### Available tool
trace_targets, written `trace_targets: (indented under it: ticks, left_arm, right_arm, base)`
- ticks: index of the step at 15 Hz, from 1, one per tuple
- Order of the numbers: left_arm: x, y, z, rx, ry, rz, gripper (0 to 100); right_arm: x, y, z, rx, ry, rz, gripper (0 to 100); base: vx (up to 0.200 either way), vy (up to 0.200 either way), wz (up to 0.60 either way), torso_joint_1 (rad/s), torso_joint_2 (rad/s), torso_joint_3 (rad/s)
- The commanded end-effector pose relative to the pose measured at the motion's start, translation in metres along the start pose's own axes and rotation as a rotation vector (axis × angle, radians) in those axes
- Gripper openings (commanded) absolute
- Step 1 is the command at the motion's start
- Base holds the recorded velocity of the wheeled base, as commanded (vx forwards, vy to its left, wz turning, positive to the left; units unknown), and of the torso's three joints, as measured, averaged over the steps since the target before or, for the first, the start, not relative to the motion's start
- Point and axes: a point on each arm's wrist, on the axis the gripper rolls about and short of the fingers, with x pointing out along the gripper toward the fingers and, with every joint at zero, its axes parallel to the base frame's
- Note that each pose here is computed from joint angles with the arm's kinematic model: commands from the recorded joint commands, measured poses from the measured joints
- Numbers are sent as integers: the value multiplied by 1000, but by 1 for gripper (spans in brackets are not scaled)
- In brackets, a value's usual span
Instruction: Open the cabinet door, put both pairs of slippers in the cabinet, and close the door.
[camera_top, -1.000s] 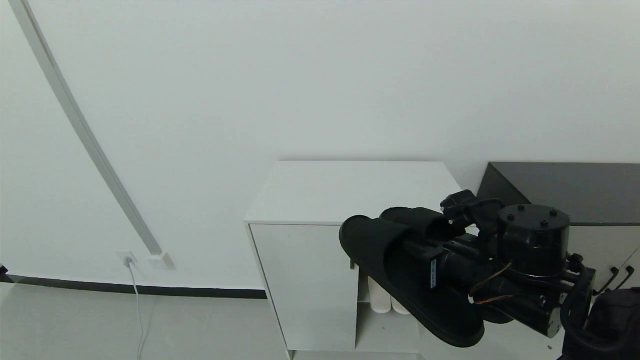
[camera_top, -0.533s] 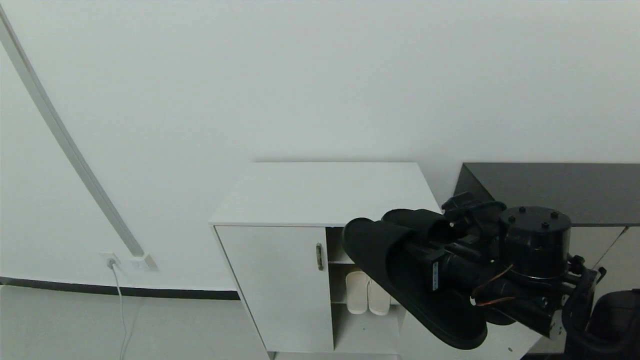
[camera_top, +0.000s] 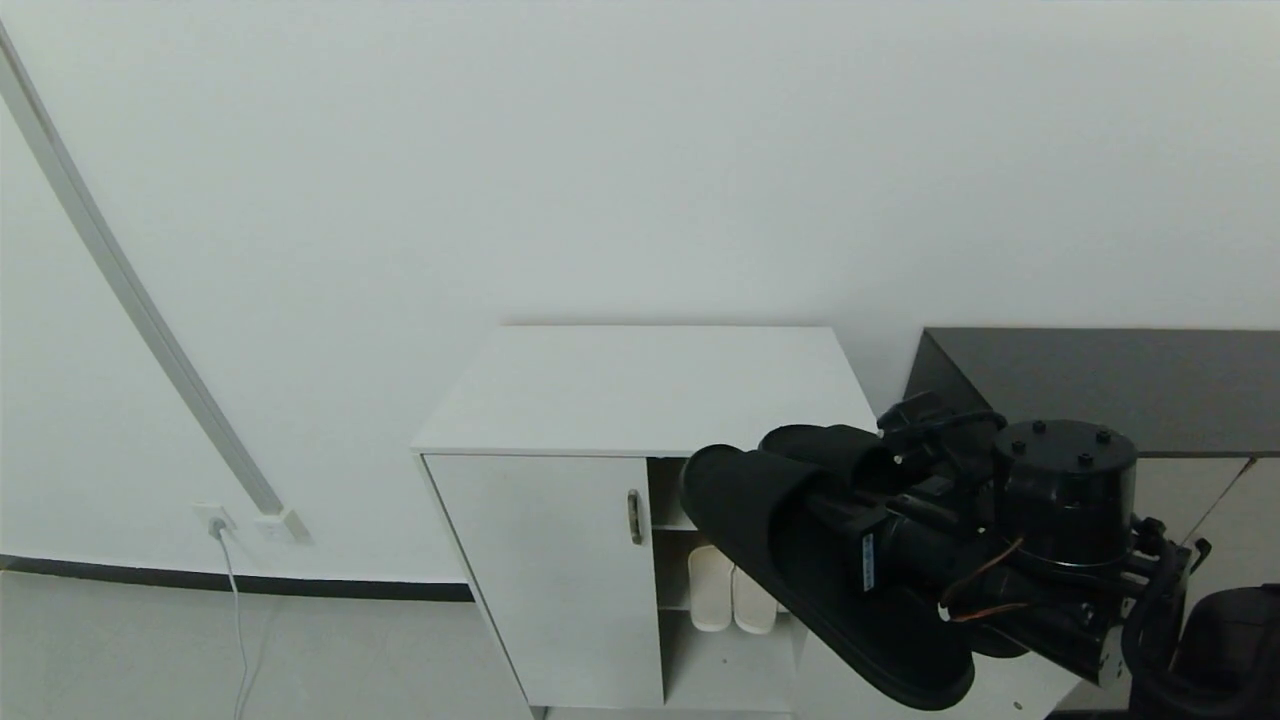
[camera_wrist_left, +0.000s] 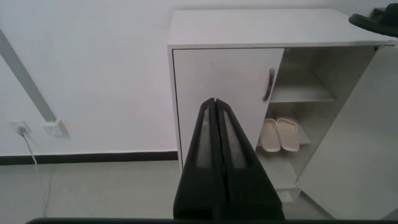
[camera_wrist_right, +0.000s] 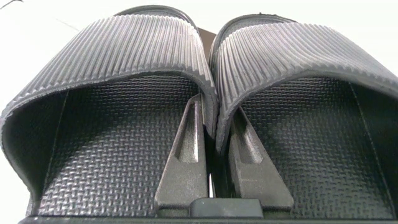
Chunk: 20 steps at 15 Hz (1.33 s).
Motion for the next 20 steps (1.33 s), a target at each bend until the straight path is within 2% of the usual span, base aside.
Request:
trace_targets:
  ticks: [1, 9, 20]
  left_arm:
    - [0, 0, 0, 0, 1, 0, 0]
    - [0, 0, 0, -3, 1, 2, 0]
    - [0, 0, 0, -3, 1, 2, 0]
  right_arm:
    - [0, 1, -1, 0, 2, 2, 0]
    - [-5, 8, -7, -7, -13, 27, 0]
    - [-6, 9, -10, -13, -4, 30, 0]
  base:
    - [0, 0, 0, 0, 0, 0]
    - [0, 0, 0, -12, 24, 16]
    - [0, 0, 0, -176, 408, 228]
